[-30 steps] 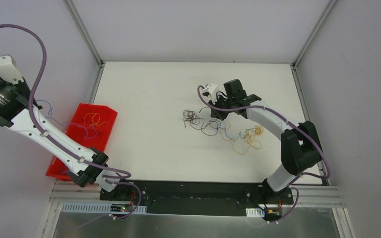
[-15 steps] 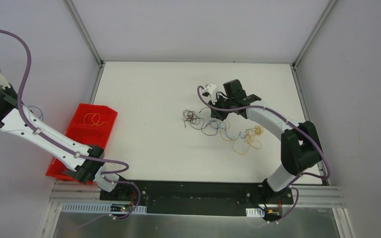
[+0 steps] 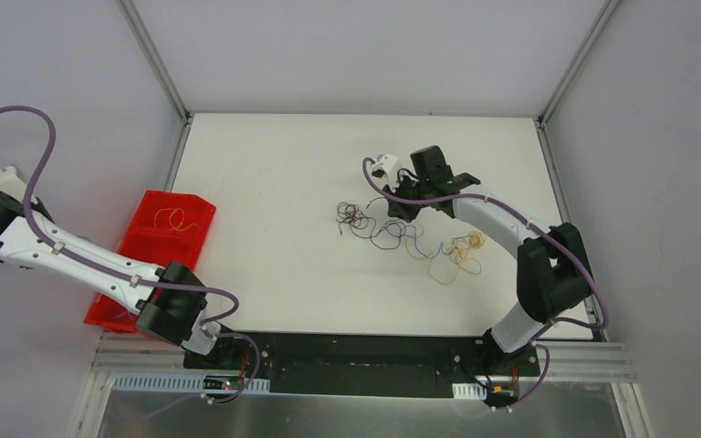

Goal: Untangle the cables

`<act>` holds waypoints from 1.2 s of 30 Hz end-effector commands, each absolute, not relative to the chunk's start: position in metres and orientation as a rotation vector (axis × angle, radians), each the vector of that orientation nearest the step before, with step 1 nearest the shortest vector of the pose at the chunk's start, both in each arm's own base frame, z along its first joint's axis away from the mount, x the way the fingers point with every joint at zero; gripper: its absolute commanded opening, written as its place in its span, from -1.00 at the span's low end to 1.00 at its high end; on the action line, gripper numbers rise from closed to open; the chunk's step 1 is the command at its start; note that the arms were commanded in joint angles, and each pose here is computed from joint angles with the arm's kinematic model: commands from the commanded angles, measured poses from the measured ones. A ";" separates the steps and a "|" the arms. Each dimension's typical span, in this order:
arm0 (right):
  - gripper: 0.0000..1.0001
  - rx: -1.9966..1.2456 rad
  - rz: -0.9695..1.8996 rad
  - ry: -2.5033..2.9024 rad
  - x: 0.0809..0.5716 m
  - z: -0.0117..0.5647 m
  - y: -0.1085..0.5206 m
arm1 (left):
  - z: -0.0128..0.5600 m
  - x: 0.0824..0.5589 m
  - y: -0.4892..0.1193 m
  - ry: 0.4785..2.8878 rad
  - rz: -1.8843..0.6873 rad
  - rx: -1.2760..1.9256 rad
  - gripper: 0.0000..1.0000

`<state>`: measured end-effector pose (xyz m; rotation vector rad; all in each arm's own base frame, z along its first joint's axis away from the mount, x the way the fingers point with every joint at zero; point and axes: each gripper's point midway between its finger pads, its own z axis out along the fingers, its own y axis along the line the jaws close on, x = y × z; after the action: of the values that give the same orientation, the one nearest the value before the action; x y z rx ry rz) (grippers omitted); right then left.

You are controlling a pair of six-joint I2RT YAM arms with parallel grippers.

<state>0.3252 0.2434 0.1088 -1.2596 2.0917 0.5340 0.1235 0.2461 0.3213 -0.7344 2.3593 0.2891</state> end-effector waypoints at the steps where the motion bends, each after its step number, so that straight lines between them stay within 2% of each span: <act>1: -1.00 -1.247 0.532 2.062 0.329 0.124 0.248 | 0.317 0.121 0.233 2.351 0.353 -0.579 -1.00; 7: -1.00 -1.252 0.533 2.073 0.325 0.119 0.246 | 0.258 0.111 0.216 2.454 0.243 -0.586 -1.00; 12: -1.00 -1.256 0.532 2.080 0.324 0.119 0.245 | 0.219 0.113 0.224 2.489 0.201 -0.592 -1.00; 24: -1.00 -1.241 0.539 2.116 0.317 0.113 0.241 | 0.131 0.112 0.261 2.550 0.326 -0.485 -1.00; 31: -1.00 -1.237 0.535 2.134 0.315 0.111 0.238 | 0.106 0.106 0.265 2.629 0.315 -0.411 -1.00; 32: -1.00 -1.237 0.541 2.140 0.314 0.110 0.239 | 0.107 0.106 0.262 2.630 0.314 -0.396 -0.88; 33: -1.00 -1.233 0.549 2.150 0.314 0.110 0.240 | 0.110 0.107 0.258 2.622 0.310 -0.380 -0.68; 34: -1.00 -1.225 0.565 2.170 0.312 0.110 0.240 | 0.115 0.109 0.253 2.608 0.307 -0.354 -0.38; 36: -0.94 -1.198 0.604 2.194 0.313 0.114 0.246 | 0.128 0.115 0.240 2.577 0.295 -0.308 0.04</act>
<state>0.3165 0.2384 0.1021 -1.2420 2.1559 0.5440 0.1044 0.2569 0.1049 -0.4505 2.6288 0.2754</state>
